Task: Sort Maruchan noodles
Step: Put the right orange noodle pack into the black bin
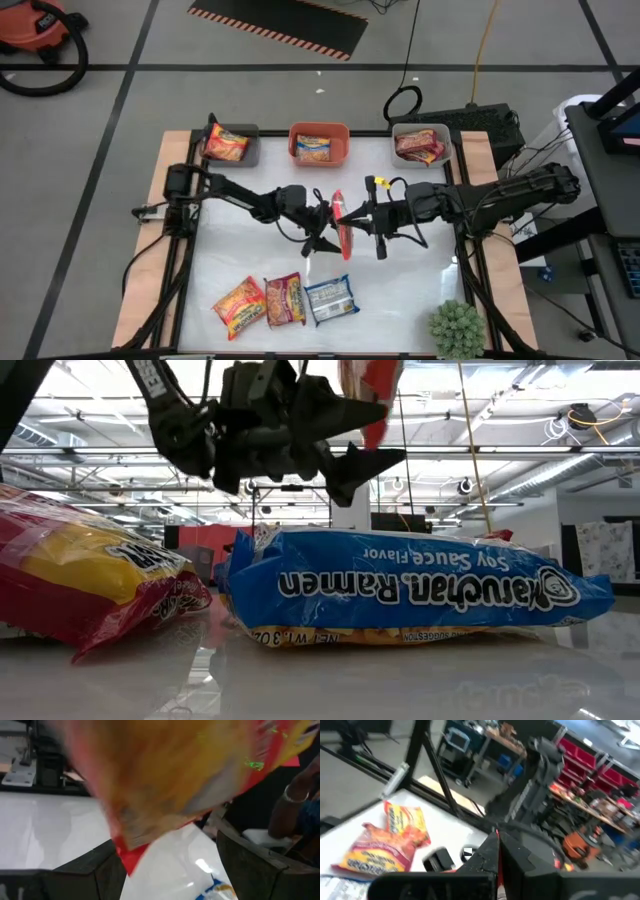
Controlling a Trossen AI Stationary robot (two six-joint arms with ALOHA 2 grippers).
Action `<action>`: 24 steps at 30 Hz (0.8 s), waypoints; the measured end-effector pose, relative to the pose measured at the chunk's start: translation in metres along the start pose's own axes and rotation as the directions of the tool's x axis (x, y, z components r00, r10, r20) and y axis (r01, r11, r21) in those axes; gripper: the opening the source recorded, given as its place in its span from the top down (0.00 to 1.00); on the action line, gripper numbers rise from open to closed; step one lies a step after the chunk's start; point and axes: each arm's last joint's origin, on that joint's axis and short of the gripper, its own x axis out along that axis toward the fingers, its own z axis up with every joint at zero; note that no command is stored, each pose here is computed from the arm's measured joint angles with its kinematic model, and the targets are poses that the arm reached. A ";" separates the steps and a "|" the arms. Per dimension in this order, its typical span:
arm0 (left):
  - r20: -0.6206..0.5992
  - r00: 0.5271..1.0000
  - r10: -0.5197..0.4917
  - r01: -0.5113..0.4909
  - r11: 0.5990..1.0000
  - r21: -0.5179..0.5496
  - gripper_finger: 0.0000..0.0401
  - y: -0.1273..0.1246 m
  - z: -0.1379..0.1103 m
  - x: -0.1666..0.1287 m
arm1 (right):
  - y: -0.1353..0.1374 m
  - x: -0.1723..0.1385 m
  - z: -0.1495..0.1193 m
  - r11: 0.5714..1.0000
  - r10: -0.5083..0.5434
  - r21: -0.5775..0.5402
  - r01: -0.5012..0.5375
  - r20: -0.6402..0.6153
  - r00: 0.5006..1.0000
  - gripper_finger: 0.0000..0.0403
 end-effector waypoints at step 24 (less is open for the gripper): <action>0.205 0.966 -0.157 0.149 0.987 0.054 0.27 -0.012 0.004 0.007 | 0.002 0.000 0.004 0.996 0.069 0.052 -0.072 0.062 0.996 1.00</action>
